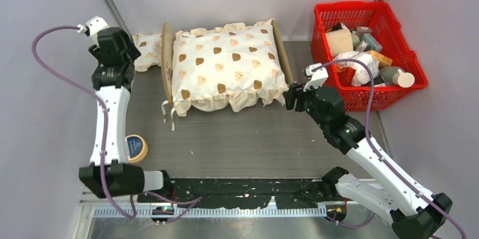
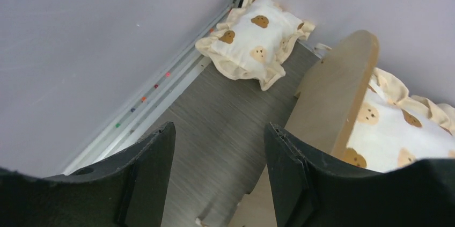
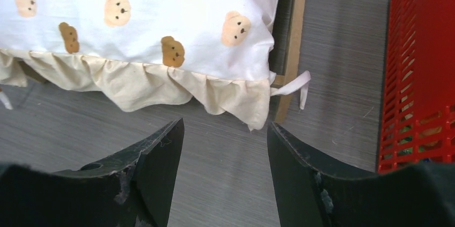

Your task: Set up the pet bed

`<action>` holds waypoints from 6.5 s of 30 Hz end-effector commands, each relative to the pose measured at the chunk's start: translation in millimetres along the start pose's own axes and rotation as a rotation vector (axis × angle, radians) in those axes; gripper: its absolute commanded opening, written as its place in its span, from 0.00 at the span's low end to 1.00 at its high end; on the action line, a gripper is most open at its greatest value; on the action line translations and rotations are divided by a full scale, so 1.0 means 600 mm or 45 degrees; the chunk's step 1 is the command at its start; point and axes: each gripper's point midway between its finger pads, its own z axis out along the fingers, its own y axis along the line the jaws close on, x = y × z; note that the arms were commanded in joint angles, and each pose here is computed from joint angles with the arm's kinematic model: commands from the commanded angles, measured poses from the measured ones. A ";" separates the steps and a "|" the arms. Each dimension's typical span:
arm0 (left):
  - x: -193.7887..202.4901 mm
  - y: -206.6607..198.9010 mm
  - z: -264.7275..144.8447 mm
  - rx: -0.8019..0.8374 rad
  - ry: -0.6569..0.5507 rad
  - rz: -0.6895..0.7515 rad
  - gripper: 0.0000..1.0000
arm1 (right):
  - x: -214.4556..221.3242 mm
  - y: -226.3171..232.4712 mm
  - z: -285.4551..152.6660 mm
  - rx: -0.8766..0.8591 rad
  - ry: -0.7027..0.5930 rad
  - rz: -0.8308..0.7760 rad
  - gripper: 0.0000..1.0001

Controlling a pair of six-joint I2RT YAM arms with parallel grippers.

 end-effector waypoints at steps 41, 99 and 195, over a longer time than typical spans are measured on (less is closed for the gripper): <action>0.354 -0.042 0.525 0.199 0.874 -0.408 0.00 | -0.148 0.057 -0.126 -0.305 -0.288 0.160 0.65; -0.028 -0.071 0.070 0.255 0.170 -0.125 0.00 | -0.141 0.043 -0.183 -0.328 -0.403 0.279 0.61; 0.101 -0.306 -0.163 0.902 0.748 0.368 0.00 | -0.134 0.038 -0.236 -0.370 -0.426 0.268 0.62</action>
